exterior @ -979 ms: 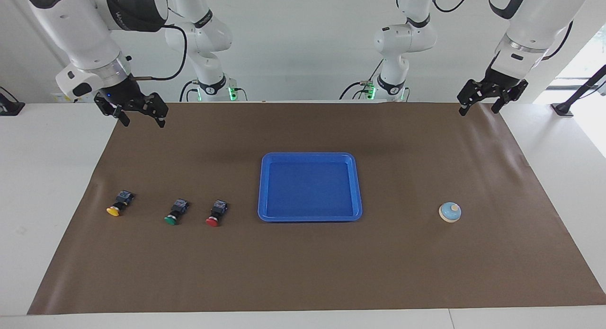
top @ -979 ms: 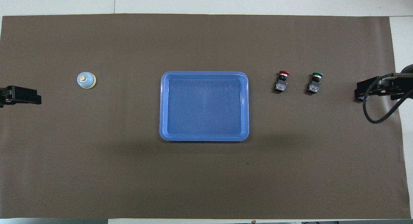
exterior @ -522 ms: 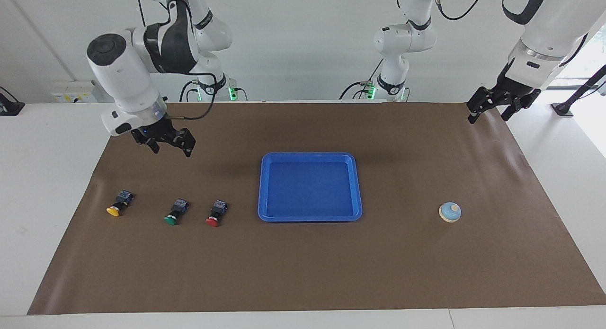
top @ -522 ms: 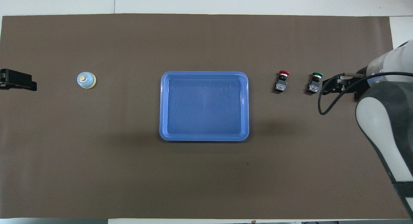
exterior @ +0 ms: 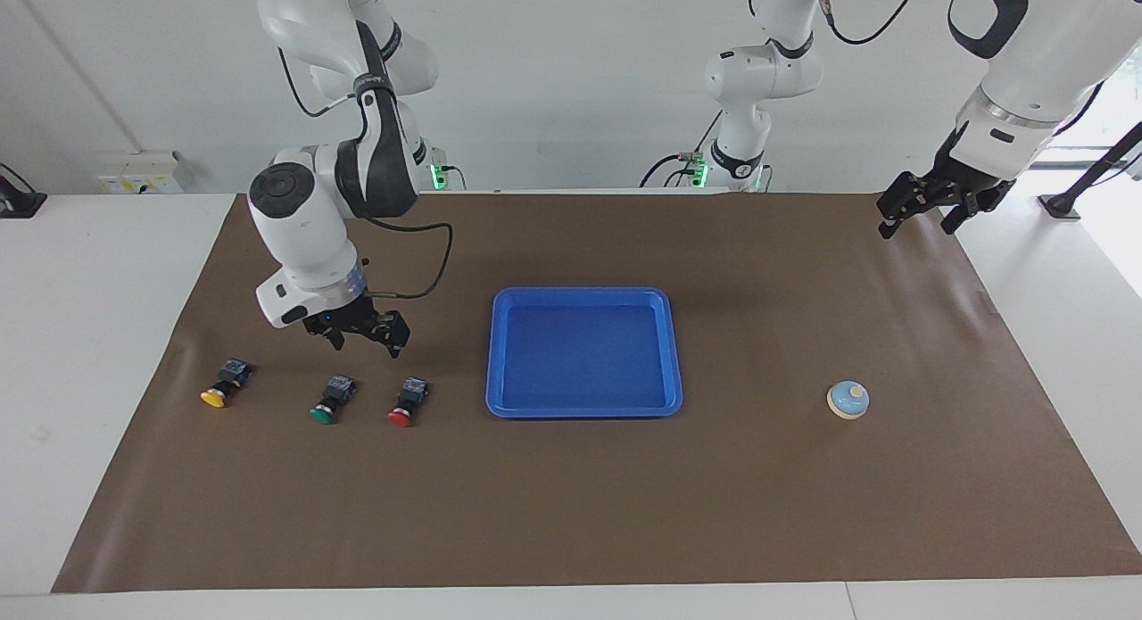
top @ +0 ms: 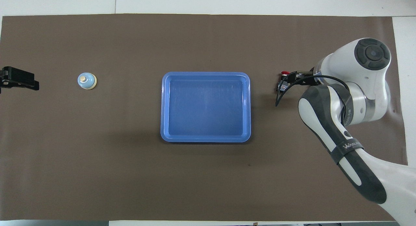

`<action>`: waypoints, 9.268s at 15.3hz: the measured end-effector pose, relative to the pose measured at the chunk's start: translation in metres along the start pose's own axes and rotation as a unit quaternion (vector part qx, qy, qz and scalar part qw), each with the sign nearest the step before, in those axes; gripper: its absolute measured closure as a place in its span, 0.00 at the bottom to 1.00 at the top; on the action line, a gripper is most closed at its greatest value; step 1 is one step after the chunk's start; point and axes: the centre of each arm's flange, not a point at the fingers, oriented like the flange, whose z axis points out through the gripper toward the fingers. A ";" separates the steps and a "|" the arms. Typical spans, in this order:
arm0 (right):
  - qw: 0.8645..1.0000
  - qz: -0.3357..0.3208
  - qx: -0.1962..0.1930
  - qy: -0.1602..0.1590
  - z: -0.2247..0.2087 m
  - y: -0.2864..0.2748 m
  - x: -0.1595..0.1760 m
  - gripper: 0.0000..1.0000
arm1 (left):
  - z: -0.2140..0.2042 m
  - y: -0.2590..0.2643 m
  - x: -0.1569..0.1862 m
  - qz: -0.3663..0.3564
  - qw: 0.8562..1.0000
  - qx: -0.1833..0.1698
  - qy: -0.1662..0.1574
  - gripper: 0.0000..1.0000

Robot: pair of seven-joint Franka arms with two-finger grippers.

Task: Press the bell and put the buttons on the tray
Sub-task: 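Reach the right gripper to the red button and grasp it, then carry the red button over the blue tray and lower it, then release the red button and move the right gripper to the green button, then grasp the green button with the right gripper, then carry the green button into the tray beside the red one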

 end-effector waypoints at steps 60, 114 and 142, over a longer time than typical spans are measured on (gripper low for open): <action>0.998 0.044 0.044 -0.020 0.047 -0.237 -0.074 0.67 | -0.098 0.003 -0.072 0.001 0.998 0.004 0.070 0.00; 0.999 0.039 0.025 -0.011 0.018 0.047 0.034 0.59 | -0.098 0.003 -0.072 0.001 0.998 0.004 0.070 0.00; 0.998 0.034 0.023 -0.038 0.037 -0.334 -0.100 0.59 | -0.098 0.003 -0.072 0.001 0.998 0.004 0.070 0.00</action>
